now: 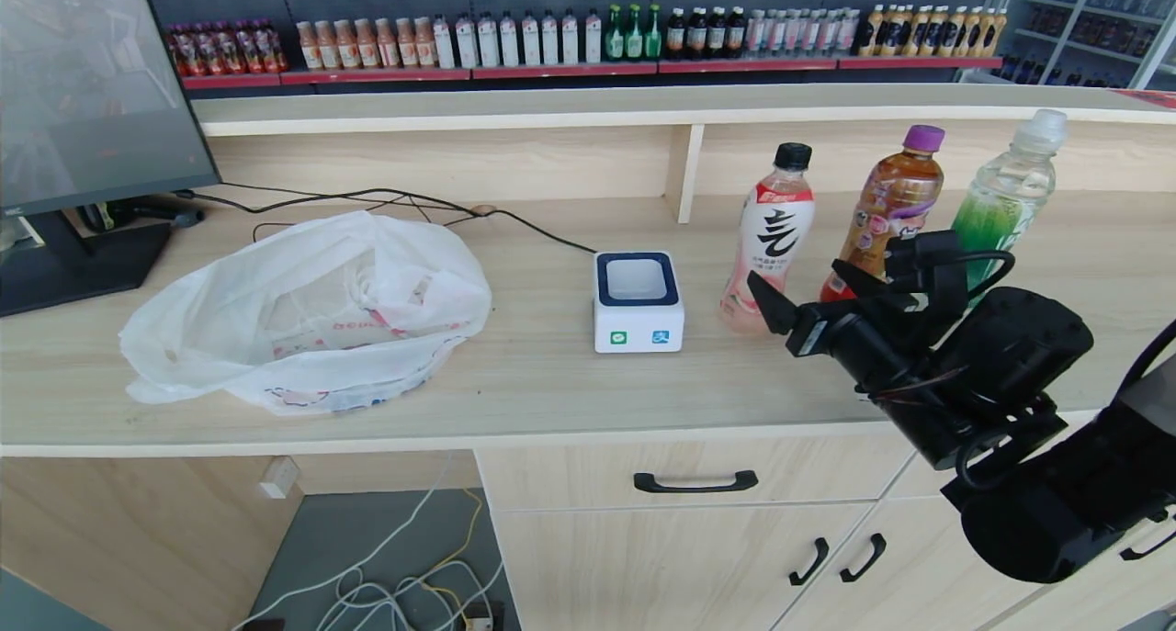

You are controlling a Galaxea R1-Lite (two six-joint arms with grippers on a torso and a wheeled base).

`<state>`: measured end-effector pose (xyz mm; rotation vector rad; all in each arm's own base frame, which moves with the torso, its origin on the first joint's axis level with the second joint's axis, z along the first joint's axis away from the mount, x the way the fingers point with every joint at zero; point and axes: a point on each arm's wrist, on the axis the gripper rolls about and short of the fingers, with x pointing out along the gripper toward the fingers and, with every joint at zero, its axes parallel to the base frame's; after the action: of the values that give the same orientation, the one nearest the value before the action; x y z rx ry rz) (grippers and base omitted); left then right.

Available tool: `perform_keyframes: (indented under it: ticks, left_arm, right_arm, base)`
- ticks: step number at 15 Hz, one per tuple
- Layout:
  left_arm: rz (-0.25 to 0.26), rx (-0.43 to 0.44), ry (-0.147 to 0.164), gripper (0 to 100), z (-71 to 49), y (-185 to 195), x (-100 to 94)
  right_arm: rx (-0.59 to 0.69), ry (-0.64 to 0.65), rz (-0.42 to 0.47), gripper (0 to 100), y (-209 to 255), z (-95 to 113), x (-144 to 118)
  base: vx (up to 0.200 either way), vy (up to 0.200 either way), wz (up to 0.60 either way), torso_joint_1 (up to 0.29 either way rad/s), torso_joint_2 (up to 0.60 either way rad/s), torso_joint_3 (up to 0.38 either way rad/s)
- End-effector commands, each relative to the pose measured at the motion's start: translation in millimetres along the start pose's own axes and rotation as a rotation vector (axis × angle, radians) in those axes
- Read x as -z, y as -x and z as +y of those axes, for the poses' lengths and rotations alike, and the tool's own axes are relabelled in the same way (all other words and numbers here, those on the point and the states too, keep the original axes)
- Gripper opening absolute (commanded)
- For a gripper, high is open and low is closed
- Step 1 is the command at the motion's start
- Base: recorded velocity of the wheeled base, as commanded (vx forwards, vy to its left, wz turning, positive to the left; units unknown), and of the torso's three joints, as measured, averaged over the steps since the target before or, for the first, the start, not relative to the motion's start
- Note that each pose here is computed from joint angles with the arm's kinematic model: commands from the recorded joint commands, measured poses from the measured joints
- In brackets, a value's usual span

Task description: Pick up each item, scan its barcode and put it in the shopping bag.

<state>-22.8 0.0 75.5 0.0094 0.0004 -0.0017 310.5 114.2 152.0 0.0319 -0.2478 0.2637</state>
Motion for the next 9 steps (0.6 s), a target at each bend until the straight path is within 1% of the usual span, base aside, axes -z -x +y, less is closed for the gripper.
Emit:
perform_keyframes:
  ticks: [1,9]
  left_arm:
    - [0.0,0.0,0.0,100,0.0,0,0.0]
    - [0.0,0.0,0.0,100,0.0,0,0.0]
  right_arm:
    - [-0.002,-0.003,-0.014,100,-9,1,3]
    - [-0.001,-0.004,-0.038,100,-29,4,12]
  base:
    - [0.0,0.0,0.0,0.0,0.0,0.0]
    - [0.0,0.0,0.0,0.0,0.0,0.0]
